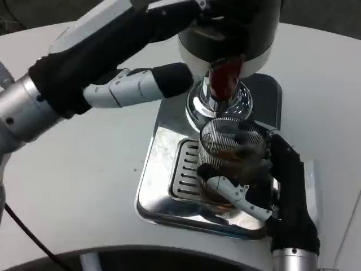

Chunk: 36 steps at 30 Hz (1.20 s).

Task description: Grasp the cup under the faucet to collect the drink, then remove the cup.

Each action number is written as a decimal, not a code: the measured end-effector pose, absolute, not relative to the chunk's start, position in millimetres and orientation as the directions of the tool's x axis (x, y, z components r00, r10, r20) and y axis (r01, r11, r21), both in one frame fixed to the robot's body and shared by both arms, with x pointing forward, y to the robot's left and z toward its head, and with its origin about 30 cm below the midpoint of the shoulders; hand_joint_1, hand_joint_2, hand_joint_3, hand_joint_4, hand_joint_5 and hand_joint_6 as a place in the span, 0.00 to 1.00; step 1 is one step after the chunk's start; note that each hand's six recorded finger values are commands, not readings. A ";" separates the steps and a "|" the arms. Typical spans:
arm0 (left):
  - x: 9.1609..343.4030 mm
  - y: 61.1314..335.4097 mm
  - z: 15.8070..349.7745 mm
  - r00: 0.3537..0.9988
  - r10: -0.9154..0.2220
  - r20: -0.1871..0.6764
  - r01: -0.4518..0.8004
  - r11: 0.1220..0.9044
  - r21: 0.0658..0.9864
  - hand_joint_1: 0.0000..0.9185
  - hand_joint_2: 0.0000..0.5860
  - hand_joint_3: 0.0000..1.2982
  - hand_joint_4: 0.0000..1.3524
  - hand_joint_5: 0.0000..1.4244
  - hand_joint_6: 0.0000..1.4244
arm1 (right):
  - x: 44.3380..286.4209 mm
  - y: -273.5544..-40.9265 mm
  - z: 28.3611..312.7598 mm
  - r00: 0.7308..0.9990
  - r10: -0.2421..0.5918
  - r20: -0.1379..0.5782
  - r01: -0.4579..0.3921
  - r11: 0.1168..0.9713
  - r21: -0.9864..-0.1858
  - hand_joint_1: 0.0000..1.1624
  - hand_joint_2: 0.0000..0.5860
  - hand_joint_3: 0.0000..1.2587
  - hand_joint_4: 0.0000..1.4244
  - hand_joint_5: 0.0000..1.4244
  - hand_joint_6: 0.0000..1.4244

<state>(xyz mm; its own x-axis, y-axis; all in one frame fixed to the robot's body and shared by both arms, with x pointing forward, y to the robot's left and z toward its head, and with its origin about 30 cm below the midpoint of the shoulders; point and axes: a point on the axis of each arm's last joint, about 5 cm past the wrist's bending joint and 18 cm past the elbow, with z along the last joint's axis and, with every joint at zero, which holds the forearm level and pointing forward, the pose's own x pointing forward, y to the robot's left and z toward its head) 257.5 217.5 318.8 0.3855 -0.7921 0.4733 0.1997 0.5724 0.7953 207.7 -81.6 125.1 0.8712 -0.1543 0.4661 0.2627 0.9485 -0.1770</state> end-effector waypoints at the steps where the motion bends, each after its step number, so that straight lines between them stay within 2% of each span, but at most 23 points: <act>1: 256.0 220.3 318.1 0.396 -0.784 0.478 0.195 0.581 0.790 0.00 0.19 0.19 0.16 0.19 0.17 | 207.2 -82.0 125.0 0.871 -0.156 0.465 0.264 0.948 -0.177 0.73 0.32 0.60 0.64 0.74 0.66; 17: 235.5 244.9 300.8 0.492 -0.691 0.530 0.179 0.676 0.715 0.00 0.19 0.19 0.18 0.21 0.20 | 199.4 -91.0 124.4 0.868 -0.191 0.459 0.296 0.940 -0.169 0.75 0.29 0.64 0.68 0.81 0.76; 28: 218.9 269.1 289.3 0.587 -0.629 0.510 0.141 0.700 0.701 0.00 0.19 0.20 0.19 0.21 0.21 | 190.7 -96.0 124.1 0.869 -0.198 0.454 0.301 0.939 -0.168 0.75 0.29 0.67 0.71 0.85 0.81; 36: 209.1 279.9 280.8 0.632 -0.586 0.507 0.123 0.722 0.681 0.00 0.19 0.20 0.19 0.21 0.21 | 187.5 -98.8 125.7 0.866 -0.199 0.459 0.304 0.938 -0.166 0.75 0.28 0.69 0.72 0.87 0.84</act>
